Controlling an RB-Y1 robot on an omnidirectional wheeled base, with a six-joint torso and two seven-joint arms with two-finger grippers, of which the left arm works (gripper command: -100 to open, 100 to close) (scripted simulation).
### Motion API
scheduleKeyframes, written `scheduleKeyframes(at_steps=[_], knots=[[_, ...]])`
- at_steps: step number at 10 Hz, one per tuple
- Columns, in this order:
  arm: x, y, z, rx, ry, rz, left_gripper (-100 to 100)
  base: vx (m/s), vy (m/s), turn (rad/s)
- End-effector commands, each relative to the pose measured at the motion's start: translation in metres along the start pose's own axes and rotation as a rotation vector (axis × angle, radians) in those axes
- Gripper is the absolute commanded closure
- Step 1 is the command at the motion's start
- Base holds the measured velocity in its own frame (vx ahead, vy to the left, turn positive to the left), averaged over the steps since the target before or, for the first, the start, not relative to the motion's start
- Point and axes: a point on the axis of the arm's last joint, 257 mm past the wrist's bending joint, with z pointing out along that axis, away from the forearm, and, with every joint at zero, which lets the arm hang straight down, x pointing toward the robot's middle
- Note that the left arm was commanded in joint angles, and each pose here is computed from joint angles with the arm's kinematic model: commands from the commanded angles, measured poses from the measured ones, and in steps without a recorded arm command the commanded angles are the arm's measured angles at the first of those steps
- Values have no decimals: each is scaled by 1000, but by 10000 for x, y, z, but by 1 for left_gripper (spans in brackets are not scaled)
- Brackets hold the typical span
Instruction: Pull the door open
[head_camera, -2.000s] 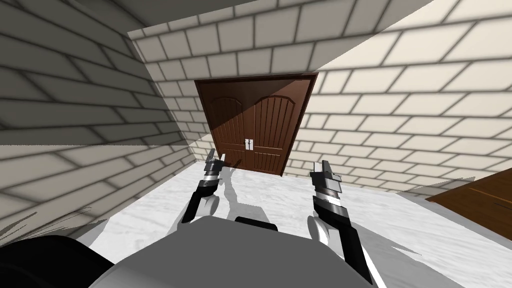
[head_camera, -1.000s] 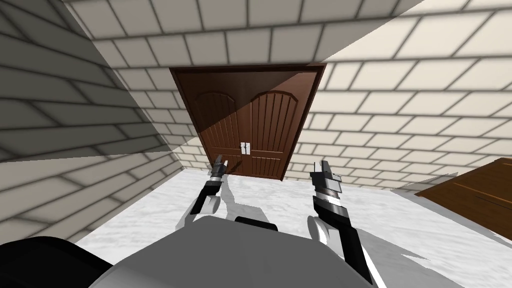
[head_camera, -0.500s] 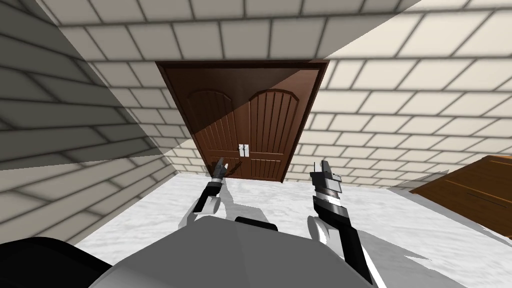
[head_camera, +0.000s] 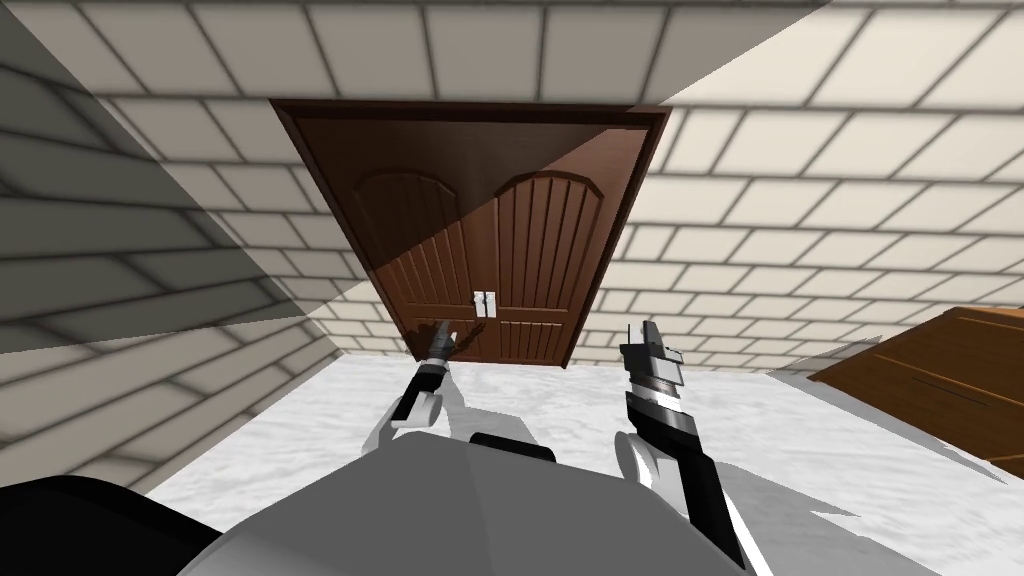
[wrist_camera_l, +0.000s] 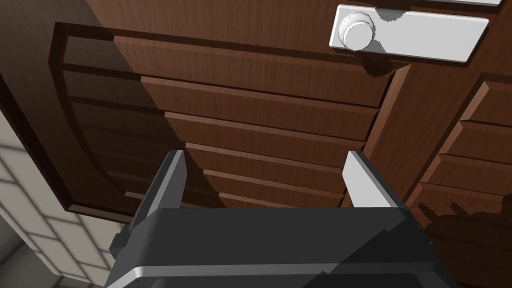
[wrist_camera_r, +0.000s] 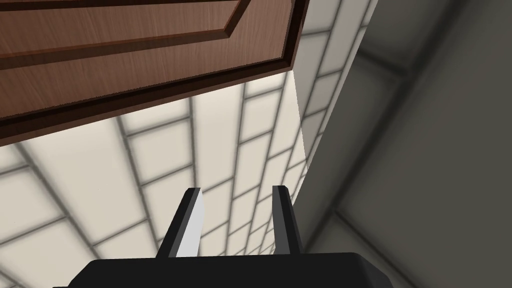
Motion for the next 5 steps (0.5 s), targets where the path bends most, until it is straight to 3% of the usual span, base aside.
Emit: scheduleKeyframes(at_steps=[1,5], knots=[[-14,136,-17,-27,-5,6,-100,116,57,-60],[-90,563,-49,-121,-20,25,-100,171,77,-82]])
